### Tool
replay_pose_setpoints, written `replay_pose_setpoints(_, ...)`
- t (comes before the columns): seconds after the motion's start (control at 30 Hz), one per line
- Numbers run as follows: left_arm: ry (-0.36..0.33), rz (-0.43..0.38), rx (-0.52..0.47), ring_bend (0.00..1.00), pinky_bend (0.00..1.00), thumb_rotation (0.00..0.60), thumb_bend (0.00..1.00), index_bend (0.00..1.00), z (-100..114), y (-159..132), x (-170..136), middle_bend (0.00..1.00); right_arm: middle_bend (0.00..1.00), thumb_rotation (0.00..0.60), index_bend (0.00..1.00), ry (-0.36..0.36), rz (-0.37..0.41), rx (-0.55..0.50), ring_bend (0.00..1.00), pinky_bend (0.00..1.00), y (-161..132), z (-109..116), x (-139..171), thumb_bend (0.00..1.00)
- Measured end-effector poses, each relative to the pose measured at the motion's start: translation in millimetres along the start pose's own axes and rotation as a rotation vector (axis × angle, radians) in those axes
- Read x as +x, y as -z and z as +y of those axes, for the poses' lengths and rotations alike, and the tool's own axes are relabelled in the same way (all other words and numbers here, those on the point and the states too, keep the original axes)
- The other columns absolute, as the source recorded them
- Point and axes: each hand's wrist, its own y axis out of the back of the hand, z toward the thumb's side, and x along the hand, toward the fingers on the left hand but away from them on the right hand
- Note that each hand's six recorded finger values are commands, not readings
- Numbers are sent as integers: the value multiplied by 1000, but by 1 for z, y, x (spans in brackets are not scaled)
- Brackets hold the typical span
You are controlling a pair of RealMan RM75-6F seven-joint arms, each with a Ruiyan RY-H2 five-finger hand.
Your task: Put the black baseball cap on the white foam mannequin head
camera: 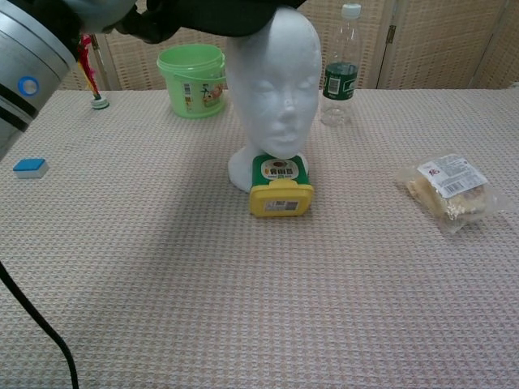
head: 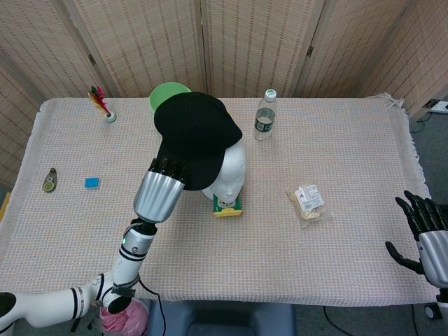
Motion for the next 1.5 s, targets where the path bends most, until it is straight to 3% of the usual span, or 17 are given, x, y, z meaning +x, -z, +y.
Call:
replay_pose_setpoints(0.47, 65, -26, 5, 588, 735, 600, 469, 696, -4, -38, -2, 716, 0, 600, 0, -7, 15, -12, 0, 0, -1, 1, -1, 239)
replay_pose_setpoints(1.07, 89, -73, 13, 587, 735, 600, 469, 676, -6, -70, -13, 713, 0, 600, 0, -4, 20, -21, 0, 0, -1, 3, 1, 250)
replay_pose_setpoints(1.3, 112, -58, 17, 540, 719, 600, 465, 561, -13, -68, -17, 610, 0, 600, 0, -5, 17, -17, 0, 0, -1, 3, 0, 257)
replay_pose_setpoints(1.5, 158, -20, 14, 451, 661, 600, 450, 376, -15, -66, -22, 462, 0, 600, 0, -4, 15, -14, 0, 0, 0, 2, 0, 261)
